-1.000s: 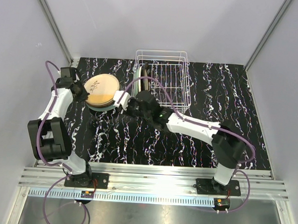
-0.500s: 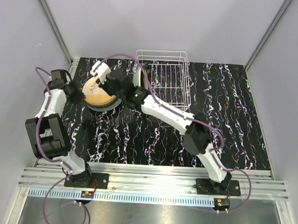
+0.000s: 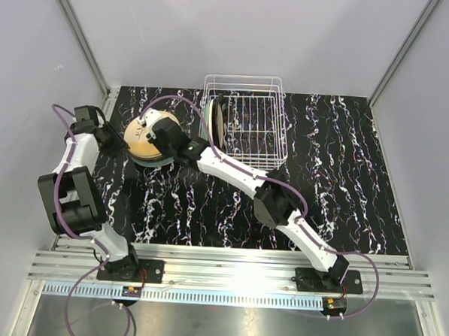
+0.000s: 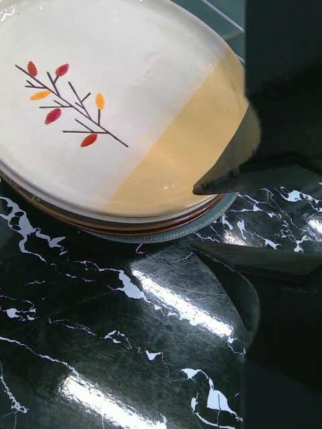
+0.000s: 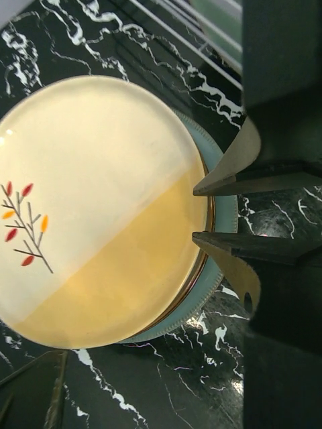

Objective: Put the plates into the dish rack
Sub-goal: Grab a plate with the left arm

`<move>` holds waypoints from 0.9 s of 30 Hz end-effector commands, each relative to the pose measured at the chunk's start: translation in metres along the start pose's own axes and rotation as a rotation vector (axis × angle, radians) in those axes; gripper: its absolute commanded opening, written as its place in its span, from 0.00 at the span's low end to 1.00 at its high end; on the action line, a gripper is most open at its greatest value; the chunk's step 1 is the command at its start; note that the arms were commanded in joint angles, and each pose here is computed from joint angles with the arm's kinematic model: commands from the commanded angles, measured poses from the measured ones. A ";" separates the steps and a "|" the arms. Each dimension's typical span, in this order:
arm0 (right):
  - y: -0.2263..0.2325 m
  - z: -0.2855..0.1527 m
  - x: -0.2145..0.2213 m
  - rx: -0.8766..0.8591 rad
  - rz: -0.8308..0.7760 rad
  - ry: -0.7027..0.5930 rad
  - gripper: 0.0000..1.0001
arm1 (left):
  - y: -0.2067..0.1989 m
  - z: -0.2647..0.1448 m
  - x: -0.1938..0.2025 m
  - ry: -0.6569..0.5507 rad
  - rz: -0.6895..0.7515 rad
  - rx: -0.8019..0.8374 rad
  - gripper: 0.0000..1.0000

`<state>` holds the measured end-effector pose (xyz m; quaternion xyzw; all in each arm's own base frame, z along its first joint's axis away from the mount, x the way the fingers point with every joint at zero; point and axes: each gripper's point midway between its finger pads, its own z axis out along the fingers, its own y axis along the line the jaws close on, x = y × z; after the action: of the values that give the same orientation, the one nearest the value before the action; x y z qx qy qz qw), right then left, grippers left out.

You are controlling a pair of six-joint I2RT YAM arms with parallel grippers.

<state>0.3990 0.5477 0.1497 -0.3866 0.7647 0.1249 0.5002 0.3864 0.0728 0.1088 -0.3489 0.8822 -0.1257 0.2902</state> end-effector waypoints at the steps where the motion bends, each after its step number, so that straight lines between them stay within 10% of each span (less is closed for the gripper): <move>1: 0.007 0.000 -0.021 -0.033 0.039 -0.058 0.35 | -0.013 -0.003 -0.011 -0.033 0.002 0.065 0.38; 27: 0.054 0.020 0.031 -0.245 0.042 0.047 0.35 | -0.021 -0.004 -0.011 -0.021 0.001 0.102 0.39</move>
<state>0.3826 0.5750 0.1160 -0.4162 0.7610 0.1923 0.4590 0.3917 0.0637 0.1126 -0.3410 0.8794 -0.1565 0.2931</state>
